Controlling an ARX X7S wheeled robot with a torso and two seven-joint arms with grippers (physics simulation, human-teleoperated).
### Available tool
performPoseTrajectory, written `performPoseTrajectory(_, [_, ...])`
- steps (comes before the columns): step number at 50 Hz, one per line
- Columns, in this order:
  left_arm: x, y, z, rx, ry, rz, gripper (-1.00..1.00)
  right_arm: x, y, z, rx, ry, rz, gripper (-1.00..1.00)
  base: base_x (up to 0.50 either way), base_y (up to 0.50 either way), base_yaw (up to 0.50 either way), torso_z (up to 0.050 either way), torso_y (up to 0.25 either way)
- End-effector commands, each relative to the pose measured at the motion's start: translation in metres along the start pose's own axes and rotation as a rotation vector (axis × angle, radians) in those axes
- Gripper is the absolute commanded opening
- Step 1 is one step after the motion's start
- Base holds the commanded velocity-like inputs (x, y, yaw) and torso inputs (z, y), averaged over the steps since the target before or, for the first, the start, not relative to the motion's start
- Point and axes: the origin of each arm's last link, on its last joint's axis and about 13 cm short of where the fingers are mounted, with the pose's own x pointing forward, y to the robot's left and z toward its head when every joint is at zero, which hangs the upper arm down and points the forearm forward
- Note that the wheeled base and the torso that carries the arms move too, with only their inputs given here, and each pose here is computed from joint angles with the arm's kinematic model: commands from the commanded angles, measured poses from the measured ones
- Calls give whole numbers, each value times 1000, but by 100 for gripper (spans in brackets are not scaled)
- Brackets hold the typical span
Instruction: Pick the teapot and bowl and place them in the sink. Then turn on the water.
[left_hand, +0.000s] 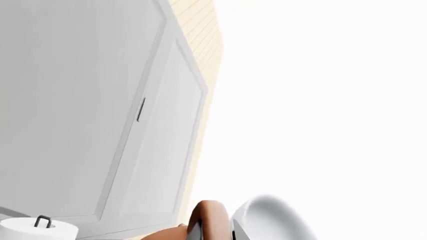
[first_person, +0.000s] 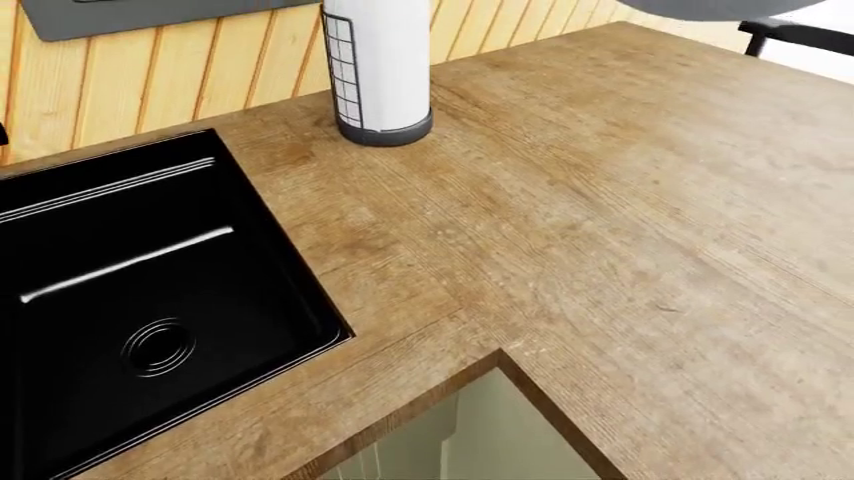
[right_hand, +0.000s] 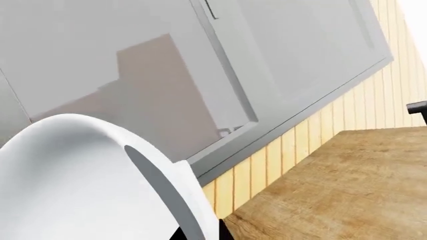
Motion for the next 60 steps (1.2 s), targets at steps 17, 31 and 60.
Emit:
performPoseTrajectory(17, [1, -1, 6, -7, -31, 3, -100, -11, 8, 6, -122, -124, 43, -100, -350, 38, 0, 0, 0])
performPoseTrajectory(31, [0, -2, 6, -6, -31, 1, -100, -5, 7, -2, -221, -142, -5, -100, -151, -105, 429, 0, 0])
performPoseTrajectory(60, [0, -2, 4, -7, -26, -7, -100, -3, 0, -13, -252, -138, -61, -100, -13, -28, 500, 0, 1])
